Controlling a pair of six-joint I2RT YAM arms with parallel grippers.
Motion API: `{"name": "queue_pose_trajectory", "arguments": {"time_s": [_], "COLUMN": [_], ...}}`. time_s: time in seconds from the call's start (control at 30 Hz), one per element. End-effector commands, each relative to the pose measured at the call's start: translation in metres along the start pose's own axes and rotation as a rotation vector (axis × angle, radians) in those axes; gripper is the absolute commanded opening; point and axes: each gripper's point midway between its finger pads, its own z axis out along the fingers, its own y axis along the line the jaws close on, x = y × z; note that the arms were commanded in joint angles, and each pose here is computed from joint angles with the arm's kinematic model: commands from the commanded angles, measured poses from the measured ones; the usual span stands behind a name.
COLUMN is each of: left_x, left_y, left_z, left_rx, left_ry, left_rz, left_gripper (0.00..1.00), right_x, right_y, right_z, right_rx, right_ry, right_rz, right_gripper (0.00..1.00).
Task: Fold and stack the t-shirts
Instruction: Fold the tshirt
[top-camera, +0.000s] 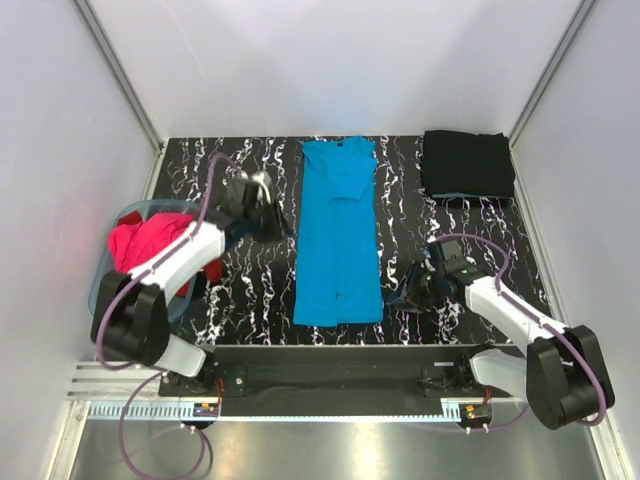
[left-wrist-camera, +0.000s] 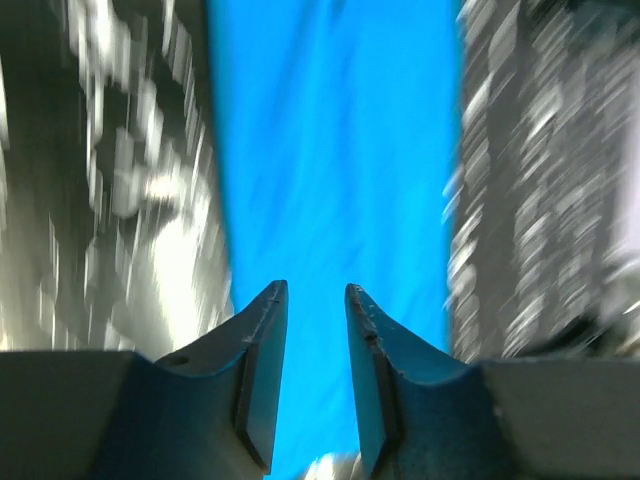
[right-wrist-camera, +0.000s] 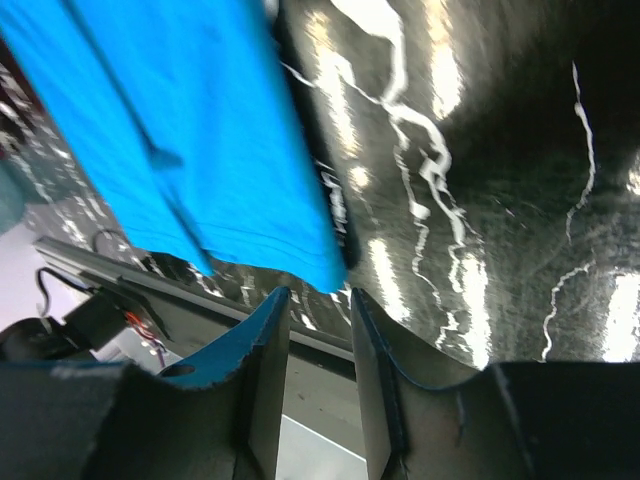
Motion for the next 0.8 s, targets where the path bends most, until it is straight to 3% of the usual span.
{"name": "queue_pose_trajectory", "arguments": {"time_s": [0.0, 0.17, 0.27, 0.47, 0.63, 0.77], "left_x": [0.074, 0.148, 0.17, 0.201, 0.216, 0.225], "left_y": [0.033, 0.046, 0.043, 0.043, 0.032, 0.052], "left_z": [-0.017, -0.033, -0.035, -0.035, -0.027, -0.023], "left_rx": [-0.129, -0.148, -0.144, -0.143, -0.039, -0.117], "left_ry": [0.11, 0.195, 0.215, 0.256, 0.301, 0.308], "left_rz": [0.07, 0.069, 0.077, 0.12, 0.099, 0.104], "left_gripper": [0.37, 0.4, 0.41, 0.45, 0.46, 0.45], "right_x": [0.013, 0.014, 0.014, 0.011, 0.019, 0.021], "right_y": [-0.008, -0.009, -0.005, 0.001, -0.008, -0.01], "right_z": [0.006, 0.014, 0.017, 0.023, 0.034, 0.039], "right_rx": [0.023, 0.02, 0.007, -0.001, 0.021, 0.027], "right_ry": [0.037, 0.04, 0.04, 0.038, 0.068, 0.069], "right_rz": [0.015, -0.009, -0.02, -0.046, -0.058, -0.059], "right_gripper": [0.38, 0.39, 0.39, 0.4, 0.41, 0.41]}}
